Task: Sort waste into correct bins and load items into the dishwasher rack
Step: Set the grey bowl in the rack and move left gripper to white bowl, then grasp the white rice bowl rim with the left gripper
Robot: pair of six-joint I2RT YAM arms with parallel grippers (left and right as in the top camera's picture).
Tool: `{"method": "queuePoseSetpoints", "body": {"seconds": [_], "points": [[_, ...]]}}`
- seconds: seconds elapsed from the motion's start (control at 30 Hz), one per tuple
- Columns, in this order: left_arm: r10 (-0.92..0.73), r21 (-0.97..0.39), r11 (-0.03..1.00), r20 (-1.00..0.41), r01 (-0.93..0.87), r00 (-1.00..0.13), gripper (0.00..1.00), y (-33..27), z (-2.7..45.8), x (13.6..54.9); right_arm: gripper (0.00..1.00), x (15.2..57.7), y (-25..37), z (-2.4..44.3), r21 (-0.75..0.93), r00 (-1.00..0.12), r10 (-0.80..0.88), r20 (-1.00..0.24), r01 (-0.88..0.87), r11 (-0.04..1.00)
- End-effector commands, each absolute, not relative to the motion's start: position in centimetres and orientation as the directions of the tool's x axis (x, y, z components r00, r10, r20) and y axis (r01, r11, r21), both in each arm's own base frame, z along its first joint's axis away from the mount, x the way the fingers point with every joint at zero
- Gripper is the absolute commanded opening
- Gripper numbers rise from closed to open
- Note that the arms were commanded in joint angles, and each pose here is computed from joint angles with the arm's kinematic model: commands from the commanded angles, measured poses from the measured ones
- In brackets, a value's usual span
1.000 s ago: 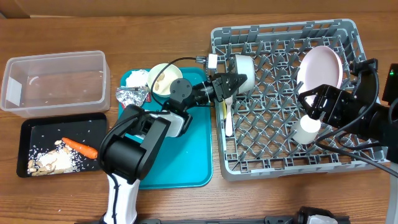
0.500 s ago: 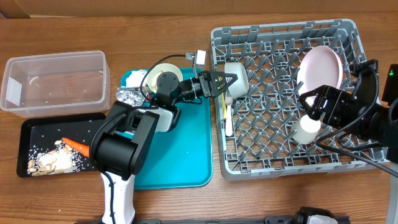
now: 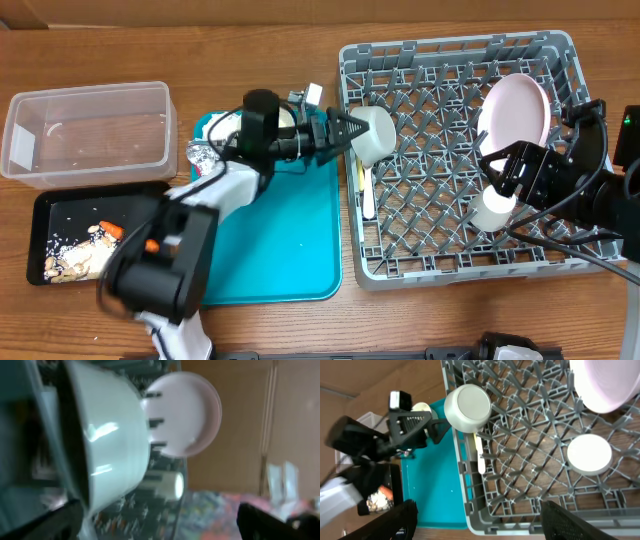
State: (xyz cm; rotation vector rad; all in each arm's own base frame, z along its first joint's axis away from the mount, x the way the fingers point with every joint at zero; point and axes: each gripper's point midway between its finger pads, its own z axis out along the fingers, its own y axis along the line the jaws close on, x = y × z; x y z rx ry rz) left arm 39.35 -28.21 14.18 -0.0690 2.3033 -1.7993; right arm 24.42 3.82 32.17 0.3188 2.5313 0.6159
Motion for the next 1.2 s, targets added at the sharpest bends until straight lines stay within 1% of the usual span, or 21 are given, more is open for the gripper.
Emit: {"method": "queuePoseSetpoints", "body": {"seconds": [0.0, 0.1, 0.17, 0.23, 0.33, 0.4, 0.43, 0.5, 0.6, 0.7, 0.8, 0.97, 1.17], "points": [[-0.191, -0.852, 0.475, -0.344, 0.22, -0.919, 1.0, -24.8, 15.3, 38.8, 0.82, 24.5, 3.6, 32.4, 0.475, -0.835, 0.336, -0.436, 0.104, 0.874], [-0.223, -0.73, 0.663, -0.407, 0.169, -0.886, 1.0, -21.2, 16.4, 37.4, 0.83, 24.5, 3.6, 32.4, 0.475, -0.835, 0.336, -0.436, 0.104, 0.874], [-0.222, -0.627, 0.763, -0.484, 0.158, -0.846, 1.0, -18.7, 17.7, 36.6, 0.83, 24.5, 3.6, 32.4, 0.475, -0.835, 0.336, -0.436, 0.104, 0.874], [-0.17, -0.522, 0.826, -0.591, 0.213, -0.789, 1.0, -17.1, 19.5, 36.1, 0.84, 24.4, 3.6, 32.4, 0.475, -0.835, 0.336, -0.435, 0.104, 0.874], [-0.045, -0.414, 0.829, -0.72, 0.376, -0.693, 1.0, -17.2, 22.4, 35.3, 0.86, 24.5, 3.6, 32.4, 0.475, -0.835, 0.336, -0.436, 0.104, 0.874], [-0.018, -0.369, 0.836, -0.758, 0.406, -0.652, 1.0, -16.8, 23.4, 35.1, 0.86, 24.4, 3.6, 32.4, 0.475, -0.835, 0.336, -0.435, 0.104, 0.874], [-0.003, -0.336, 0.851, -0.773, 0.405, -0.635, 1.0, -16.5, 23.4, 35.5, 0.86, 24.4, 3.6, 32.4, 0.475, -0.836, 0.336, -0.435, 0.105, 0.874], [-0.004, -0.277, 0.904, -0.769, 0.326, -0.64, 1.0, -14.9, 22.3, 36.4, 0.86, 24.4, 3.6, 32.4, 0.475, -0.836, 0.336, -0.434, 0.105, 0.874], [0.004, -0.184, 0.962, -0.734, 0.204, -0.679, 0.93, -12.7, 19.1, 38.0, 0.86, 24.4, 3.6, 32.4, 0.475, -0.835, 0.336, -0.435, 0.104, 0.874], [0.034, -0.164, 0.964, -0.703, 0.208, -0.71, 0.85, -13.1, 16.2, 39.3, 0.87, 24.5, 3.6, 32.4, 0.475, -0.835, 0.336, -0.436, 0.104, 0.874], [0.038, -0.165, 0.964, -0.692, 0.209, -0.721, 0.82, -13.7, 14.0, 40.9, 0.87, 24.5, 3.6, 32.4, 0.475, -0.835, 0.336, -0.436, 0.104, 0.874], [0.067, -0.139, 0.964, -0.694, 0.225, -0.717, 0.67, -14.4, 12.3, 43.4, 0.87, 24.5, 3.6, 32.4, 0.475, -0.835, 0.336, -0.436, 0.104, 0.874], [0.092, -0.13, 0.963, -0.662, 0.235, -0.744, 0.66, -15.0, 8.8, 44.8, 0.87, 24.5, 3.6, 32.4, 0.475, -0.835, 0.336, -0.436, 0.104, 0.874]]}}
